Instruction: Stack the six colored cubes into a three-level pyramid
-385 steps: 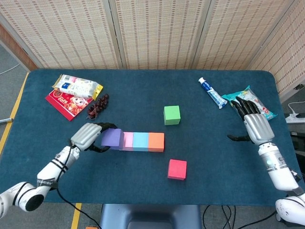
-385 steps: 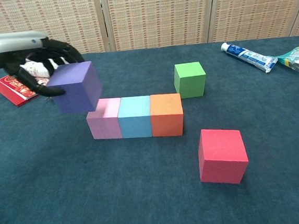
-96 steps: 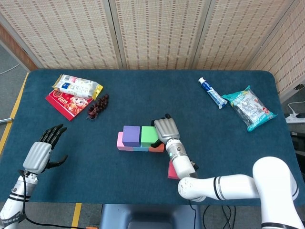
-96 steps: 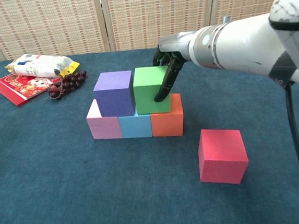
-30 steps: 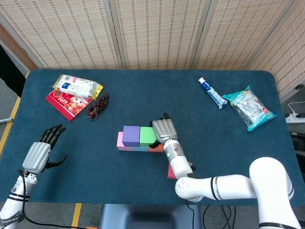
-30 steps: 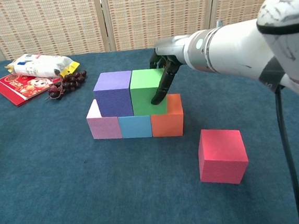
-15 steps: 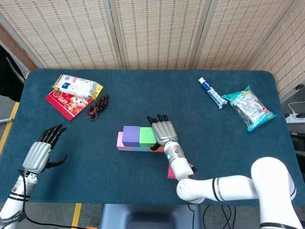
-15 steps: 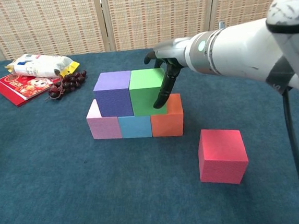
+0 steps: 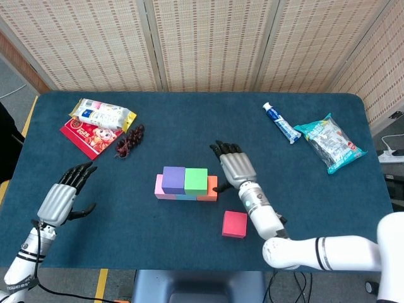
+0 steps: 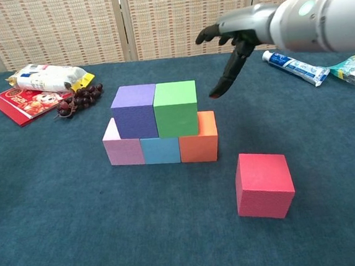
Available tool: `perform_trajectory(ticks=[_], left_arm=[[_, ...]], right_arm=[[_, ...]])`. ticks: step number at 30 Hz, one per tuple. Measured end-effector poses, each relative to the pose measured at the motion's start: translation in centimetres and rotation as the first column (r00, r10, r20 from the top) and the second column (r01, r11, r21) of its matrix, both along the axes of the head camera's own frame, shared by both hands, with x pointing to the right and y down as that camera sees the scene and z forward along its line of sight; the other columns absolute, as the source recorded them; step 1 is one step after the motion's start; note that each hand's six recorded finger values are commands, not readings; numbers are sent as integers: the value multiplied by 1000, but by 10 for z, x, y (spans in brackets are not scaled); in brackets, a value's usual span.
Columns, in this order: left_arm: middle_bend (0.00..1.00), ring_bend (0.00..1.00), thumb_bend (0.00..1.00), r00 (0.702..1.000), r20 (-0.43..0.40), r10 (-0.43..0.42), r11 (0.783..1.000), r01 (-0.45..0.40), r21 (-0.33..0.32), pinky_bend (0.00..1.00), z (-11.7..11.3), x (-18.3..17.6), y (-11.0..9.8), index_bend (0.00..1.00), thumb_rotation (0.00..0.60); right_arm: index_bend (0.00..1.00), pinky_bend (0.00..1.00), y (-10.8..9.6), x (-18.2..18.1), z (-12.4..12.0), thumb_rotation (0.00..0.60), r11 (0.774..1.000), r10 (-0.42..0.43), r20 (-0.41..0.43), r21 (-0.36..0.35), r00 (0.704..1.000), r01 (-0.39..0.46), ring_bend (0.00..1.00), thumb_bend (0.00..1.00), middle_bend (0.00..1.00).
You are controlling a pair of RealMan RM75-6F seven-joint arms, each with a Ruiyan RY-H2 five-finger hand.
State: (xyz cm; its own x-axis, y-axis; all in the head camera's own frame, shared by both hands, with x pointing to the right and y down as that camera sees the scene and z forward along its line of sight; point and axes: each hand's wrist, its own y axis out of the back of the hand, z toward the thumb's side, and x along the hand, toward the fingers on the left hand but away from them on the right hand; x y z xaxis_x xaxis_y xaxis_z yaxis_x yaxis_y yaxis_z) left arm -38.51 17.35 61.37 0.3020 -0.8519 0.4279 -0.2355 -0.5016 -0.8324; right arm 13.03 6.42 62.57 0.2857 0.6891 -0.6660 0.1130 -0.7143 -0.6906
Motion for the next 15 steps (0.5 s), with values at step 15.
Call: perform_trajectory(ticks=[15], left_arm=[[0,0,306,997,5,-79,996,80,-29,106,6,-4,-3,12,600]], right_arm=[[238,437,38,107,-26,600,999,-49,68,-2,996,50,255,62,302]])
